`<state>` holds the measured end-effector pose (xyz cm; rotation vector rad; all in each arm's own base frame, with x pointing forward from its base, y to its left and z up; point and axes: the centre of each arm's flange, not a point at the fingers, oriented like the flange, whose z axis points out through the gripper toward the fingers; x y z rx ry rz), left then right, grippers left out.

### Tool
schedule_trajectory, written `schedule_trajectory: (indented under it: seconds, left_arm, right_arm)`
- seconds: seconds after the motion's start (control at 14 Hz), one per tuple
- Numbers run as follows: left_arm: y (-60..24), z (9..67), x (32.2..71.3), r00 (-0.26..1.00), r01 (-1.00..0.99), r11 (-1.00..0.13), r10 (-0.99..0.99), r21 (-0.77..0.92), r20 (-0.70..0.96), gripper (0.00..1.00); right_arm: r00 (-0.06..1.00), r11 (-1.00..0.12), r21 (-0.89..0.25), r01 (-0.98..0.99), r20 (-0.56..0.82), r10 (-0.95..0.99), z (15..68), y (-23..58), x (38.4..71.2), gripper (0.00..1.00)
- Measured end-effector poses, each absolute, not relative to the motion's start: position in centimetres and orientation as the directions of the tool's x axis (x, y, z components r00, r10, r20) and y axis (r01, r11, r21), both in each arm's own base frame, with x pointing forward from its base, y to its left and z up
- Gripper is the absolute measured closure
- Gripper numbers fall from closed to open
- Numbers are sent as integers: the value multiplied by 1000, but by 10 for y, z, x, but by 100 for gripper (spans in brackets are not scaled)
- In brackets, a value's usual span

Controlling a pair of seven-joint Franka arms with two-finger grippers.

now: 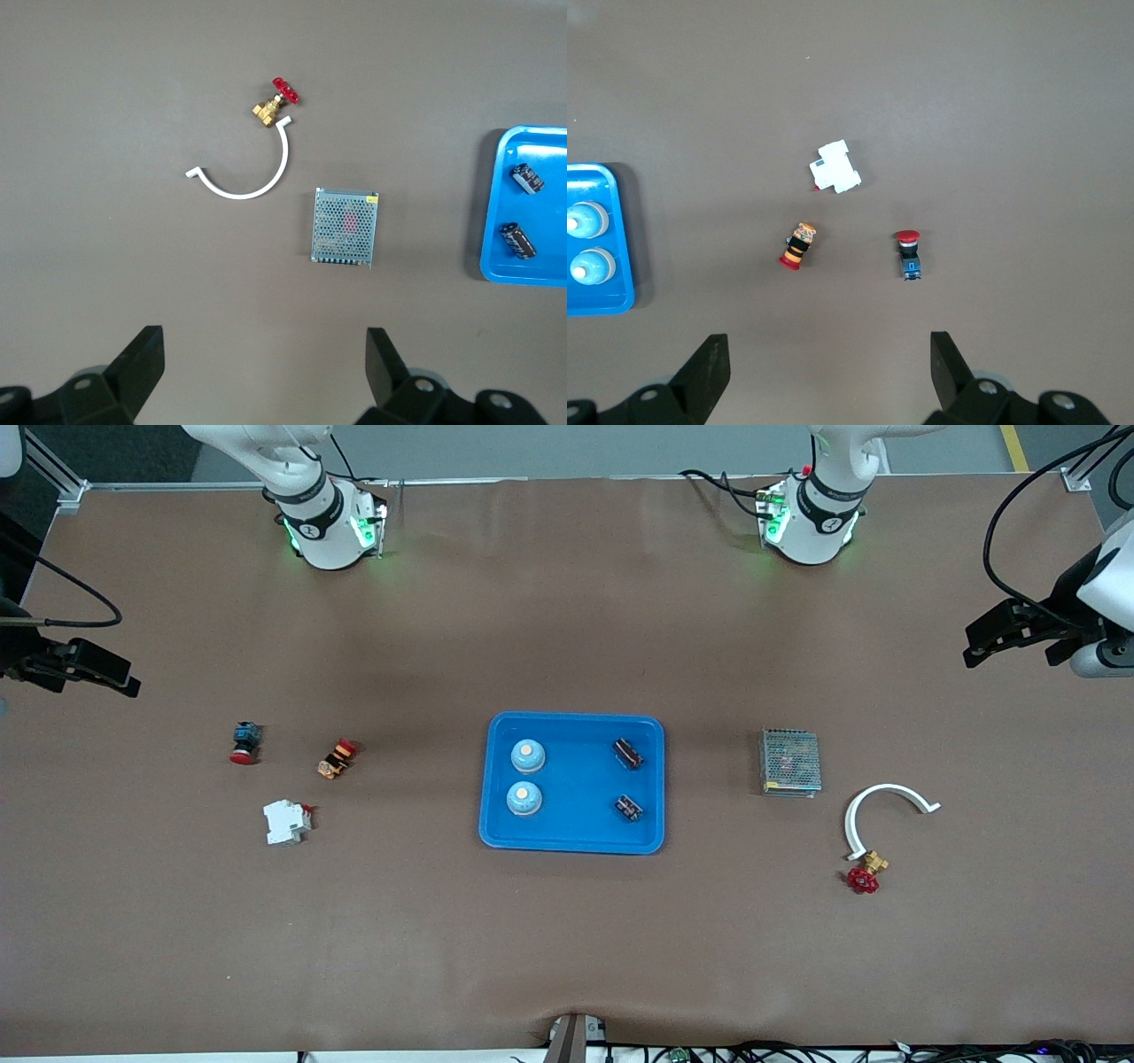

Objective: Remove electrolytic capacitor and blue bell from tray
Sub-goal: 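Move both grippers from rest toward the blue tray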

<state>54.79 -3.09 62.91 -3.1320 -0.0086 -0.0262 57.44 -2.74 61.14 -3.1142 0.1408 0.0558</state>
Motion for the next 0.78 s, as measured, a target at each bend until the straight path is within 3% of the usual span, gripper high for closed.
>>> schedule_trajectory:
  seconds: [0.43,0.78]
  left_arm:
    - [-27,623,550,1000,13,-1000,13,-10,0,0]
    - [-29,557,580,993,29,-1000,30,-9,-118,0]
  right_arm:
    - [995,-995,-22,-94,-31,-93,606,-29,577,0]
    - [994,-994,-23,-106,12,-107,548,-36,594,0]
